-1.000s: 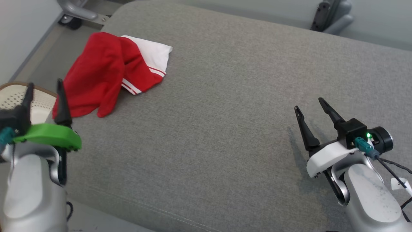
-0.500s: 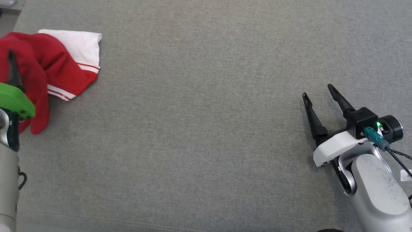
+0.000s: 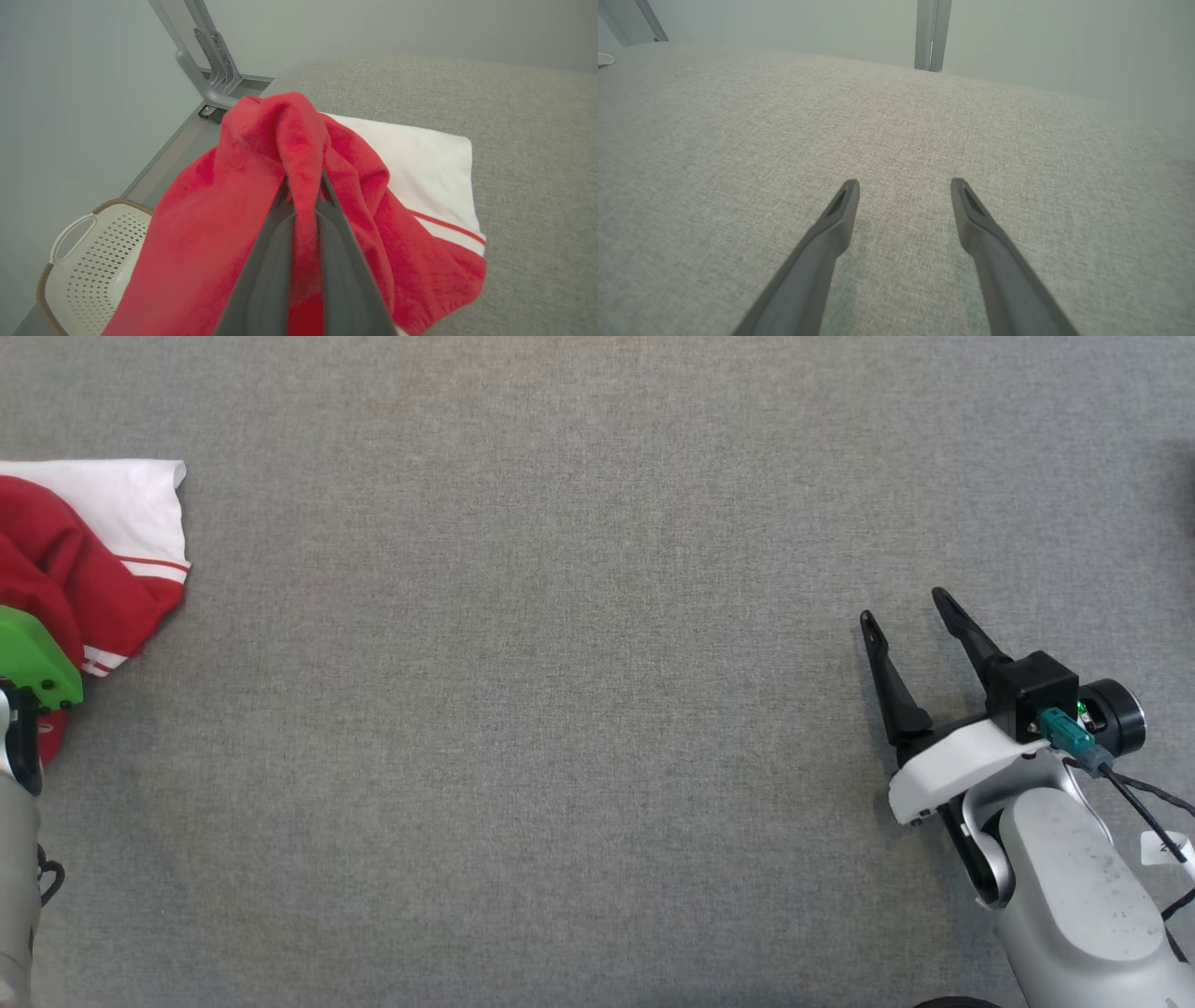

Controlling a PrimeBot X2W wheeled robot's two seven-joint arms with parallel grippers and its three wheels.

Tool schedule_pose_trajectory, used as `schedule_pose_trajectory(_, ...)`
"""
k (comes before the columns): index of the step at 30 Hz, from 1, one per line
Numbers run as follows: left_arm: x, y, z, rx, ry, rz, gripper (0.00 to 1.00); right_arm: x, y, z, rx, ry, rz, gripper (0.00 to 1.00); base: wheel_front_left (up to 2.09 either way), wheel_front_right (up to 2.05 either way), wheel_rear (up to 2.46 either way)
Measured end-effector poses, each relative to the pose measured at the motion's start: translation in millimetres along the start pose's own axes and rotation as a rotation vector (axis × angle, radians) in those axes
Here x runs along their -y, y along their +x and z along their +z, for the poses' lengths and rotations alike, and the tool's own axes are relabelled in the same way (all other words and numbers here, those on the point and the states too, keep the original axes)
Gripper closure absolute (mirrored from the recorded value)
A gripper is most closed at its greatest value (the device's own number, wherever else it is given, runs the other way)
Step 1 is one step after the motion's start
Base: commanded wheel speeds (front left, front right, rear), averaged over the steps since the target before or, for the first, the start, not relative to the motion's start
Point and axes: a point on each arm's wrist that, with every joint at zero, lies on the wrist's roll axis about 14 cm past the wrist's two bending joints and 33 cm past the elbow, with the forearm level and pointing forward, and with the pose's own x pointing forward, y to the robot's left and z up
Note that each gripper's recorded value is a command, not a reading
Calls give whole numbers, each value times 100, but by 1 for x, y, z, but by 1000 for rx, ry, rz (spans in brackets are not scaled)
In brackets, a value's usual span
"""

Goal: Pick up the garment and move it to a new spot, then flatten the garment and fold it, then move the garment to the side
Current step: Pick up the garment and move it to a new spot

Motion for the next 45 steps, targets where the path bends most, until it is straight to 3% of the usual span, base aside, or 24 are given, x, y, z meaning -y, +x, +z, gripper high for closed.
schedule_pose_trajectory(5,13,-5,30,90,30,-69,100,-4,-11,7,10,27,-19,0,0,0,0)
schedule_pose_trajectory(11,72,-19,103,288,15,-234,100,-6,-27,17,31,65,-55,0,0,0,0)
schedule_pose_trajectory(17,185,-71,161,458,37,-538,100,-9,-45,27,55,92,-83,0,0,0,0)
schedule_pose_trajectory(22,256,-126,193,537,-16,-796,100,4,-65,31,65,105,-142,0,0,0,0)
schedule_pose_trajectory(23,256,-126,193,537,-16,-796,100,4,-65,31,65,105,-142,0,0,0,0)
schedule_pose_trajectory(24,286,-155,200,565,-24,-918,100,10,-74,30,64,111,-169,0,0,0,0)
schedule_pose_trajectory(25,286,-155,200,565,-24,-918,100,10,-74,30,64,111,-169,0,0,0,0)
schedule_pose_trajectory(29,338,-215,201,581,-25,-1165,100,26,-90,32,75,120,-233,0,0,0,0)
schedule_pose_trajectory(32,357,-240,202,603,-30,-1272,100,37,-104,29,72,133,-279,0,0,0,0)
schedule_pose_trajectory(35,367,-234,178,541,17,-1297,100,46,-115,28,71,135,-314,0,0,0,0)
schedule_pose_trajectory(38,362,-204,145,443,32,-1245,100,51,-121,26,68,135,-334,0,0,0,0)
schedule_pose_trajectory(39,359,-193,131,409,40,-1223,78,53,-122,25,65,137,-341,0,0,0,0)
schedule_pose_trajectory(41,350,-170,100,328,50,-1169,0,55,-122,23,59,137,-349,0,0,0,0)
schedule_pose_trajectory(45,319,-136,48,195,36,-1042,0,60,-122,22,56,137,-362,0,0,0,0)
